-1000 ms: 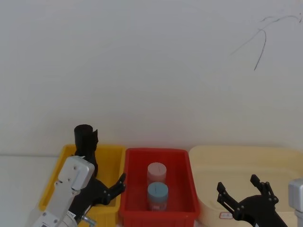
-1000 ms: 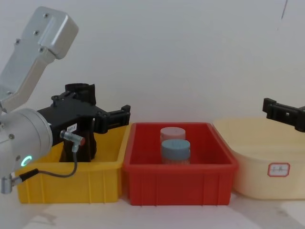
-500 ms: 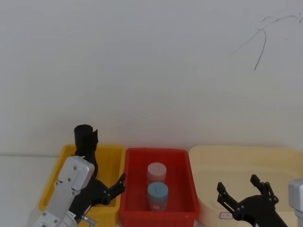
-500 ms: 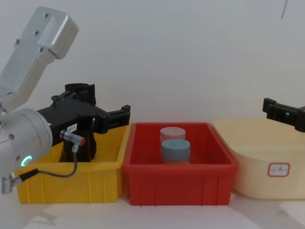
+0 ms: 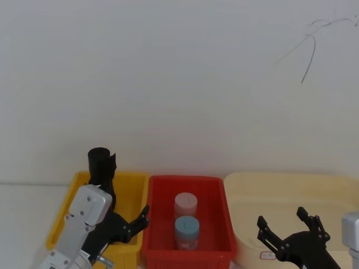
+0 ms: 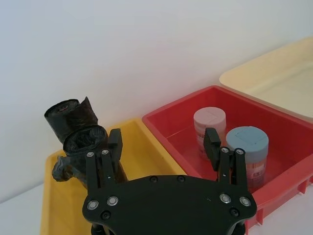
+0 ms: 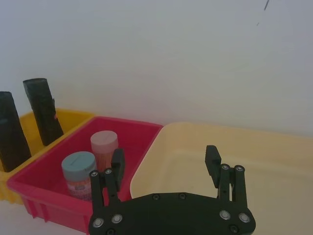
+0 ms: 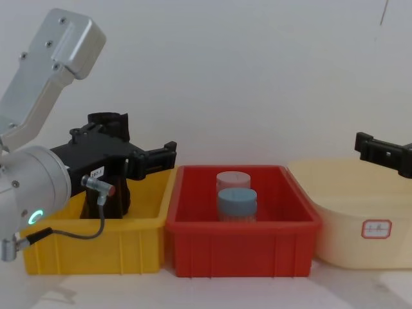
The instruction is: Pick up the garbage bag with the one hand and transfer it to the other hand.
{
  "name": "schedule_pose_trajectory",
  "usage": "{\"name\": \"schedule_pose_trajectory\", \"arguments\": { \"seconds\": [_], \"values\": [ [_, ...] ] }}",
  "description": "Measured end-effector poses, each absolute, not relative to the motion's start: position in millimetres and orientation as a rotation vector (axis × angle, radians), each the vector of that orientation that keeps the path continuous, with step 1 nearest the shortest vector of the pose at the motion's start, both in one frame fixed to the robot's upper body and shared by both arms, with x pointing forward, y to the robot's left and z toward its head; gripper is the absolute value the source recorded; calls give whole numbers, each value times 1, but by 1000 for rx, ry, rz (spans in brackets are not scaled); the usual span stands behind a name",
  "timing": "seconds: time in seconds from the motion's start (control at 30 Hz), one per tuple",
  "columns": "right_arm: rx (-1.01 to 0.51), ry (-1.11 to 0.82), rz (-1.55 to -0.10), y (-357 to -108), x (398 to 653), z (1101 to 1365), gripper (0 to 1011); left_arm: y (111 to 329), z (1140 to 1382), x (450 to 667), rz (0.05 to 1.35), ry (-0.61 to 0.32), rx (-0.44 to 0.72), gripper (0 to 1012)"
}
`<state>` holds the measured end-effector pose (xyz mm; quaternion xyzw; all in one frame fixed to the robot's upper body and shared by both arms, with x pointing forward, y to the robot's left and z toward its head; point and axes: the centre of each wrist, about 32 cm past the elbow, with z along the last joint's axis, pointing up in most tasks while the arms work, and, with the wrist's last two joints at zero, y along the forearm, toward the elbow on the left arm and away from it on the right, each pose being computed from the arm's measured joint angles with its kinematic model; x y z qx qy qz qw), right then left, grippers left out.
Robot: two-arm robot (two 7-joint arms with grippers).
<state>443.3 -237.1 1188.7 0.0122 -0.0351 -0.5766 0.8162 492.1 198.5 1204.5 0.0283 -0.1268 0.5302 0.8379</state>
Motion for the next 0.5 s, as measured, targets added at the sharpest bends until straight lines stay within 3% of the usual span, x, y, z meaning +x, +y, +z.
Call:
{"name": "schedule_pose_trajectory", "arguments": {
  "seconds": [0.5],
  "values": [
    [26,-75,-1229,-237,443,1189,1000,201,1211,482,1076,-285,49,1001]
  ]
}}
